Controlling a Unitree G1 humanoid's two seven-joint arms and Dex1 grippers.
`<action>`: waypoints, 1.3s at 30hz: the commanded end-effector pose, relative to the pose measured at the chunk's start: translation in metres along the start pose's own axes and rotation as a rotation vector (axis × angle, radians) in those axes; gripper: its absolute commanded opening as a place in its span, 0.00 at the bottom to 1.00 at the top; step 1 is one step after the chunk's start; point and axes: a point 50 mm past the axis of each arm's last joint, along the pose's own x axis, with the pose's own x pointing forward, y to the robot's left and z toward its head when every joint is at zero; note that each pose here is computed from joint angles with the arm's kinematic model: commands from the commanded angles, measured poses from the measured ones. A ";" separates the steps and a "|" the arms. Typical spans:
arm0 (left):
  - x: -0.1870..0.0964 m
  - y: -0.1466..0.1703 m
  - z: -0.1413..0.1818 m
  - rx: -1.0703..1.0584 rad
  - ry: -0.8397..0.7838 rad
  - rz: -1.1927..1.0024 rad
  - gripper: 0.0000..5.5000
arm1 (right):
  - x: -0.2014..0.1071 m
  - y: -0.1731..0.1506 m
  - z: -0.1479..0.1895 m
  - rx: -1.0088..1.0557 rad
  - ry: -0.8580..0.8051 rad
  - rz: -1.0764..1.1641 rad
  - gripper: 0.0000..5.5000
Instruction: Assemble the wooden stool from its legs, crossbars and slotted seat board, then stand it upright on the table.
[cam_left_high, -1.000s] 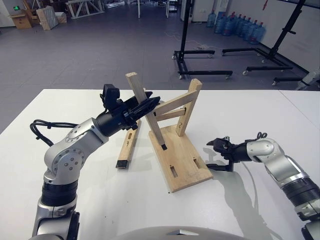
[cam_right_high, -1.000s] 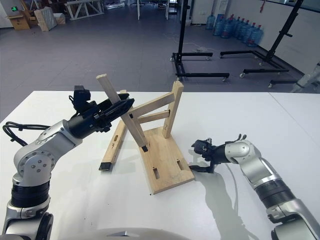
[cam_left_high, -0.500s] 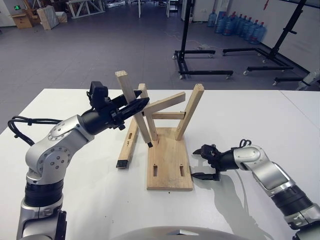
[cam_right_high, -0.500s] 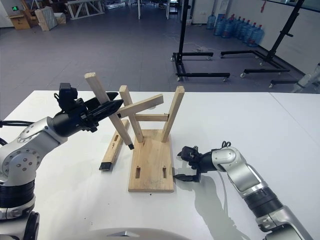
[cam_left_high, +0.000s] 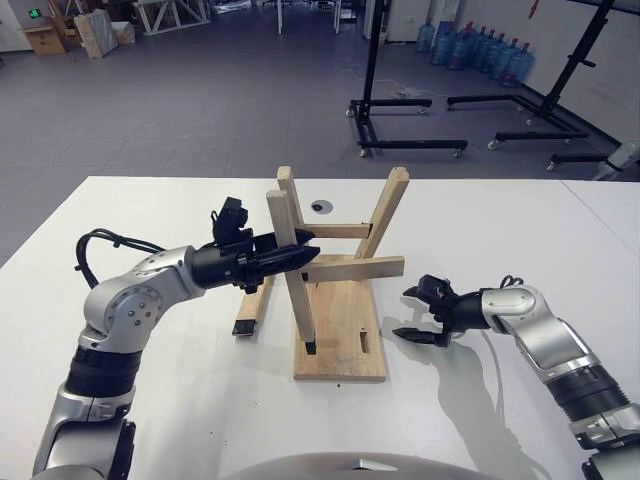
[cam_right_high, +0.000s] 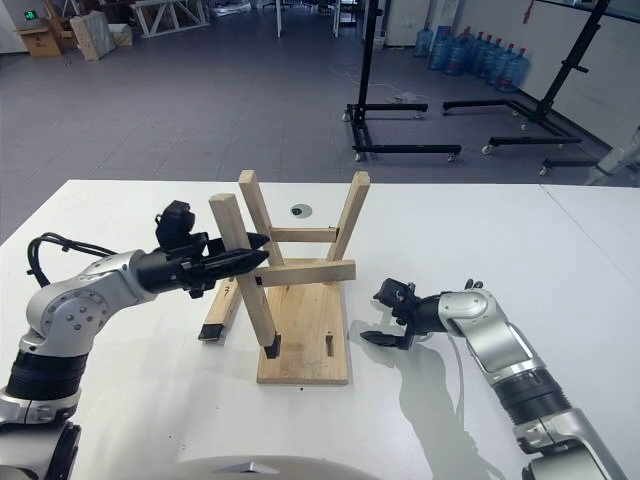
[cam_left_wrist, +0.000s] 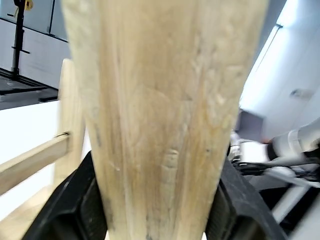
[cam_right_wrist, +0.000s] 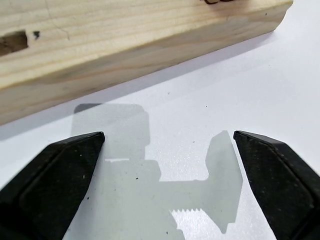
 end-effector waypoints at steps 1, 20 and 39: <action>0.008 0.004 -0.008 0.072 0.029 0.029 0.38 | 0.002 0.000 -0.001 0.003 -0.008 -0.014 0.87; 0.004 -0.002 -0.013 0.085 0.072 -0.023 0.38 | 0.006 0.003 -0.002 0.012 -0.014 -0.002 0.87; 0.008 -0.006 -0.049 0.356 0.339 -0.032 0.38 | 0.011 0.008 -0.003 0.015 -0.019 0.017 0.87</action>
